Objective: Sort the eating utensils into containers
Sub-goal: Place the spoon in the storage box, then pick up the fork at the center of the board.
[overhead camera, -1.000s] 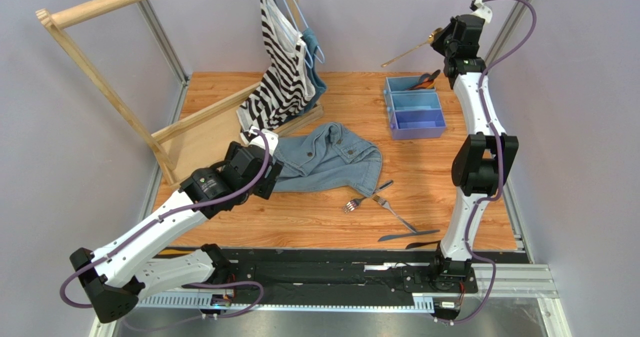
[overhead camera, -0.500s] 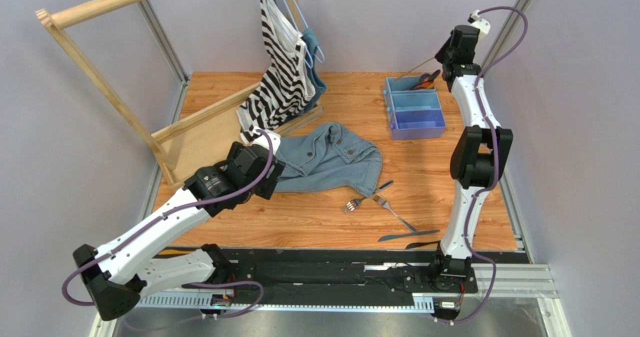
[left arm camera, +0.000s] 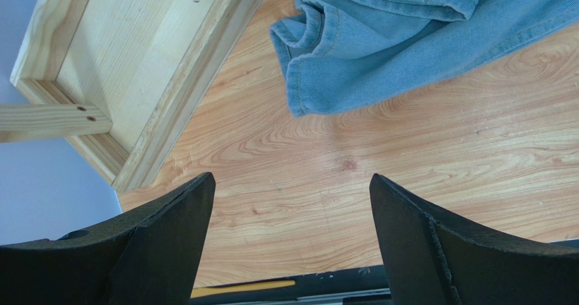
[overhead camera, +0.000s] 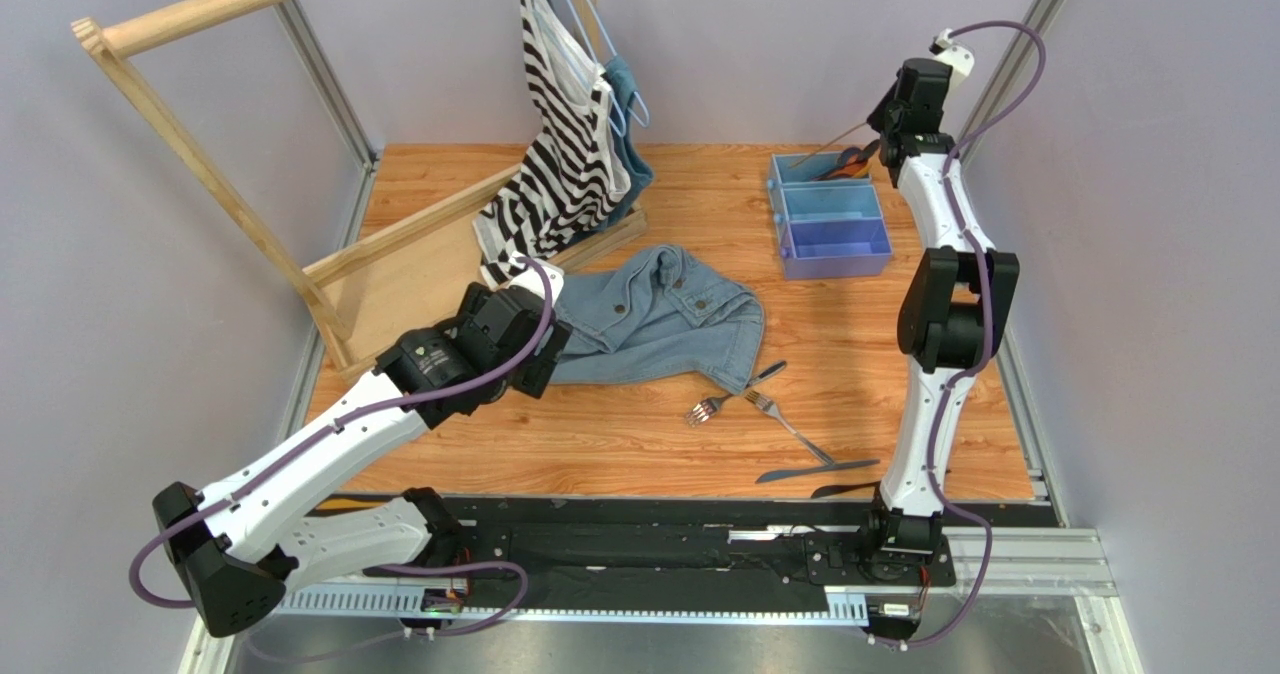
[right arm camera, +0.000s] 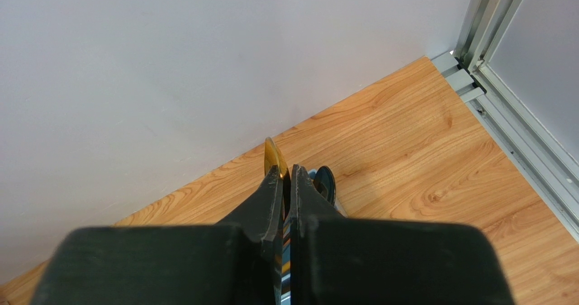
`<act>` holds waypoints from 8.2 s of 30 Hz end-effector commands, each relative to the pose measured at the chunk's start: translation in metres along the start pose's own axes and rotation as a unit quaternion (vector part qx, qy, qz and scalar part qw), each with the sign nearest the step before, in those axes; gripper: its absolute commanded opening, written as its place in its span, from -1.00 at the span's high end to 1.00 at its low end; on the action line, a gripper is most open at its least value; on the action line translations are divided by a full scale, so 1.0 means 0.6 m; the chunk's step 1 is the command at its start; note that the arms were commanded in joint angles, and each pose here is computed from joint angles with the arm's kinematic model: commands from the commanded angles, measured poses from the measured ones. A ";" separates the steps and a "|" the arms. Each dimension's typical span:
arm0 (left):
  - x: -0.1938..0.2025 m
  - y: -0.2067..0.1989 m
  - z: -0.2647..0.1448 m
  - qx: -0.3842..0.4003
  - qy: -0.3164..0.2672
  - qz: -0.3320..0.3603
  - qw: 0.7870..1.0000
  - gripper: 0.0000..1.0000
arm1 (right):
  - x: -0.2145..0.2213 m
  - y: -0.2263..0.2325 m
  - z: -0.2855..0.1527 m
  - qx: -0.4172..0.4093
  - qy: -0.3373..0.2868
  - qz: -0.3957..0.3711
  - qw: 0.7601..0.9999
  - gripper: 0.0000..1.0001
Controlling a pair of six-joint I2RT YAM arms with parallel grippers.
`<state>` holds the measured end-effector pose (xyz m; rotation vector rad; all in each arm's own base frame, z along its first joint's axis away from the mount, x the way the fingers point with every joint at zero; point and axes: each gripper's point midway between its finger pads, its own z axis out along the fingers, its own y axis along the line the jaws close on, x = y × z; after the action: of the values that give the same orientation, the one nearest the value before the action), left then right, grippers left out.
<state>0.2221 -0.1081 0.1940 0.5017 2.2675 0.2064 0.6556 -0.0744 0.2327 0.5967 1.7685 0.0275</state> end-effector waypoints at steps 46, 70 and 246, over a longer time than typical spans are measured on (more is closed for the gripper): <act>0.002 -0.009 0.012 0.005 0.012 0.012 1.000 -0.85 | 0.048 0.036 -0.050 -0.046 0.020 0.030 0.998 -0.16; -0.028 -0.024 0.002 0.035 -0.009 0.005 0.999 -0.86 | -0.055 0.064 -0.383 -0.205 -0.054 0.173 0.962 -0.57; -0.155 -0.306 -0.131 0.419 0.030 -0.002 0.908 0.02 | 0.260 0.143 -0.746 -0.431 0.233 0.200 0.848 1.00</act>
<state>0.1567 -0.3134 0.2296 0.9932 2.4152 -0.8019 0.2485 0.2033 0.2590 0.3197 1.7998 1.4338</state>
